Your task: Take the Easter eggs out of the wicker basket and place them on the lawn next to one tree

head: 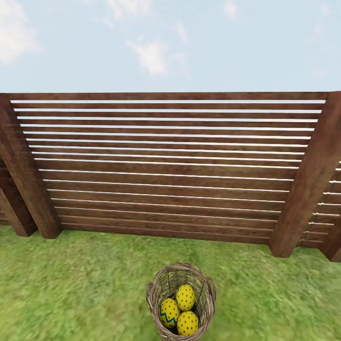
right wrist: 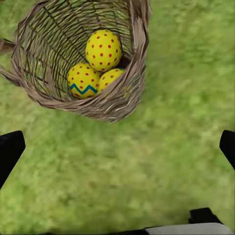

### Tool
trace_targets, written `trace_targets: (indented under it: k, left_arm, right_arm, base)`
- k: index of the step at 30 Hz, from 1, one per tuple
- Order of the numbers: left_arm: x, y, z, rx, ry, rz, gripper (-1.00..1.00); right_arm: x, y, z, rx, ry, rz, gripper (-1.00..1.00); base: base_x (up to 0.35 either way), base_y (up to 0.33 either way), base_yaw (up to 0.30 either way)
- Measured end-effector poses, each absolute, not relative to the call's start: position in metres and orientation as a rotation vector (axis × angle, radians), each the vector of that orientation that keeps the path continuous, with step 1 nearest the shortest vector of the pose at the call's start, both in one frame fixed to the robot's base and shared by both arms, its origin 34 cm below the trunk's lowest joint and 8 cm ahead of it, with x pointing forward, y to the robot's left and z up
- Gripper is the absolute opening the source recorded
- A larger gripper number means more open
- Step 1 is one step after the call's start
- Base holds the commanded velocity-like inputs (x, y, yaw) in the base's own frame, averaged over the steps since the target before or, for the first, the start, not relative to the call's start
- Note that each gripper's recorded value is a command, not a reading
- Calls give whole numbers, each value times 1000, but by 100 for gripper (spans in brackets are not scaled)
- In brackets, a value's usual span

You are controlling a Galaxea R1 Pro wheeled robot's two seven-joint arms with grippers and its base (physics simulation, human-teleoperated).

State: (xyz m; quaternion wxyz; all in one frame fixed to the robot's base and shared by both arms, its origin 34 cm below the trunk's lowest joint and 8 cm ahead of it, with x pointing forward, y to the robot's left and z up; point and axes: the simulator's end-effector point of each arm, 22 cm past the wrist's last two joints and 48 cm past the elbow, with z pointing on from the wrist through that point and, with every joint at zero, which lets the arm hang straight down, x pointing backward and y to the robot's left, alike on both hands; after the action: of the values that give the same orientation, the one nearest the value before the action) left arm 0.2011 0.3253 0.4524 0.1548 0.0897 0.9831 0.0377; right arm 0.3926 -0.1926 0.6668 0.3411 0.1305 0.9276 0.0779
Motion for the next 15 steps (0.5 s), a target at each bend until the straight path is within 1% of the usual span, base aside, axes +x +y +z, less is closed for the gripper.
trace_targets:
  k: [4, 15]
  left_arm:
    - [201, 325, 452, 257, 2817, 108, 100]
    - [201, 325, 452, 257, 2816, 108, 100]
  right_arm:
    - [409, -189, 669, 328, 2444, 192, 100]
    - [500, -189, 707, 296, 2420, 163, 100]
  base:
    - [0, 0, 0]
    - [0, 0, 0]
